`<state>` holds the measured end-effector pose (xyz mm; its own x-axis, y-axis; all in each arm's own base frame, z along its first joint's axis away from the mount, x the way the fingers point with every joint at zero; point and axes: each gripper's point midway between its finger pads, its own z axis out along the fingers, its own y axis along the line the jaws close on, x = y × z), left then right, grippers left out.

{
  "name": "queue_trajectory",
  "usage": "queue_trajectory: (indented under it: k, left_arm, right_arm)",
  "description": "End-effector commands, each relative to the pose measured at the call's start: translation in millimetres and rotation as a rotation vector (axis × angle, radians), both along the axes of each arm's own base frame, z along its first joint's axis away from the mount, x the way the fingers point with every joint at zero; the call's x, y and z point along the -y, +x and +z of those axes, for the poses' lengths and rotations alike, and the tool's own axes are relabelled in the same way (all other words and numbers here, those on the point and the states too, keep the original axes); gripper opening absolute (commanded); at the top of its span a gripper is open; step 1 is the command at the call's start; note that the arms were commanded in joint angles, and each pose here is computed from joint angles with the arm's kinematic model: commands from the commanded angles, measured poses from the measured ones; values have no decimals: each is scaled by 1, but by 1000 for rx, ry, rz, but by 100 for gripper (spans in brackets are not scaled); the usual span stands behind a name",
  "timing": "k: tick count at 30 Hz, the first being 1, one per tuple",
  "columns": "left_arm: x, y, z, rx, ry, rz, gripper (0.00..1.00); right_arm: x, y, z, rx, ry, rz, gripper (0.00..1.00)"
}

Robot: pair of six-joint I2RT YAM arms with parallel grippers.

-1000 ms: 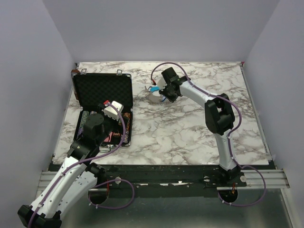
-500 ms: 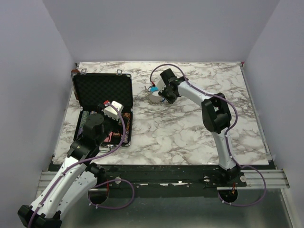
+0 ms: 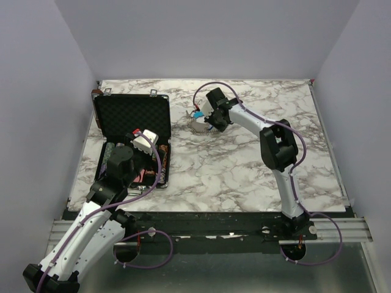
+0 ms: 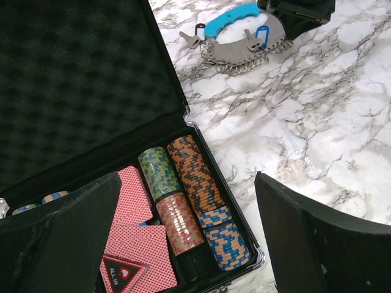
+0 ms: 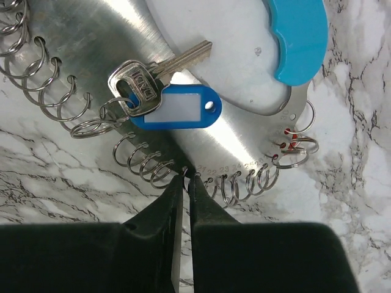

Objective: Put the keys on the keyring

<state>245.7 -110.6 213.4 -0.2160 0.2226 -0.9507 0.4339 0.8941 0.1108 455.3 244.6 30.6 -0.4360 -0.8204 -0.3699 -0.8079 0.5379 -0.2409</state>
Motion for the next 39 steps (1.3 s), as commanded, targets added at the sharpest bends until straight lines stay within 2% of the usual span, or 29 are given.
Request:
queue_trajectory:
  k: [1,4,12,18,19,20,25,35,36,38,39]
  left_arm:
    - [-2,3,9,30,-7,9,99]
    - [-2,3,8,29,-6,9,99]
    - [-1,3,8,28,-7,6,99]
    - [-1,2,8,29,-10,0,99]
    - [0,2,8,27,-9,-1,99]
    - [0,1,8,26,-8,-1,99]
    - [-1,1,9,32,-11,2,99]
    - [-2,0,10,33,-11,3,99]
    - [-2,0,9,32,-10,3,99]
    - [-2,1,10,35,-12,3,99]
    - [-2,1,9,32,-10,3,99]
  right_arm:
    - [-3,-6,21,16,18,14,12]
    - [-5,-10,30,14,46,16,10]
    - [-23,-58,34,-195,180,51,6]
    - [-29,-74,47,-258,278,35,5]
    - [25,-167,371,416,647,180,6]
    - [-27,-80,45,-277,278,36,8]
    - [-20,-98,19,-369,254,37,12]
    - [-17,-98,17,-364,254,19,13]
    - [-18,-99,18,-369,262,19,16]
    - [-23,-101,23,-378,294,31,29]
    - [-26,-103,26,-385,311,36,30]
